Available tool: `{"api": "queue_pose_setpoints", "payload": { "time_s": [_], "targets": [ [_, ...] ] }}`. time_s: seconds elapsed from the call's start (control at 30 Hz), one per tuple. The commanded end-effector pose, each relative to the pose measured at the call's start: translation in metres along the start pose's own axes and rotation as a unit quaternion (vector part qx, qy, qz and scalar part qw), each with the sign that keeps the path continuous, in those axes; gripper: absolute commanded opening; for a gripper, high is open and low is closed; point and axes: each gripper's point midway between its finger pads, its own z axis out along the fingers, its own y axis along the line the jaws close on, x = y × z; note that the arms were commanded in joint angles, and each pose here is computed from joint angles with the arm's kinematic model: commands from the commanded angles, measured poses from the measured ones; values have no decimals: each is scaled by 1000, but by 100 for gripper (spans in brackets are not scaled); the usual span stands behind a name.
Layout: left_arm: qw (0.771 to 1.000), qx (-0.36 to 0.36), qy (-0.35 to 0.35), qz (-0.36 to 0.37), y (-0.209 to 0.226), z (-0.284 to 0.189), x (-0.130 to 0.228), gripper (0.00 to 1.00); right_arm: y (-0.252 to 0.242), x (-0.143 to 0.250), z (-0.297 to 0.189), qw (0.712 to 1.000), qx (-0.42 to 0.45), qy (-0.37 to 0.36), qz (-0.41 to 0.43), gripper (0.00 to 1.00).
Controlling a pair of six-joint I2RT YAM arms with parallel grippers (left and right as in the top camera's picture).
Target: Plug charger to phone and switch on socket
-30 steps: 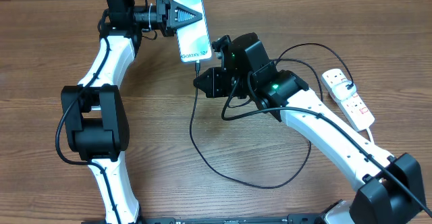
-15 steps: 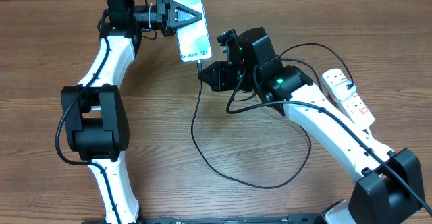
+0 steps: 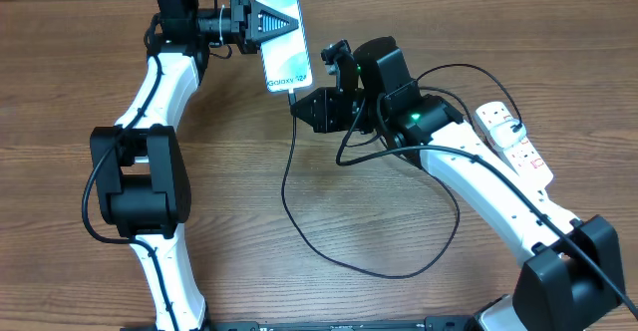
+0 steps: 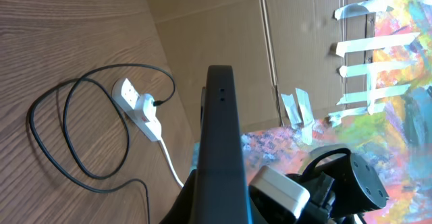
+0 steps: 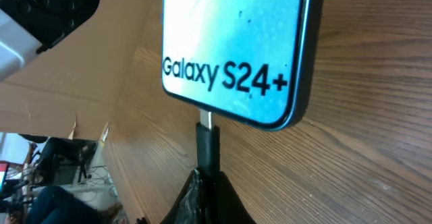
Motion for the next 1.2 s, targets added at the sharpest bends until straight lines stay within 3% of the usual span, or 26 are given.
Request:
{"api": "queue_pose_setpoints", "payload": {
  "time_s": [0.0,0.67,0.93,1.0,1.17],
  "targets": [
    [1000,10,21,11,-13,3,6,4,-7,-4,5,1000,-3,0,8,4],
    [998,11,19,64,-14,2,5,4,-5,-3,4,1000,-9,4,10,4],
    [993,-2,-17,115,-10,-35,-7,4,-65,35,-2,984,162,44,61,4],
    [991,-9,-33,127,-9,-51,-12,4,-69,43,2,979,193,47,51,8],
    [988,-28,-77,129,-5,-96,-23,4,-88,52,26,958,283,16,43,39]
  ]
}}
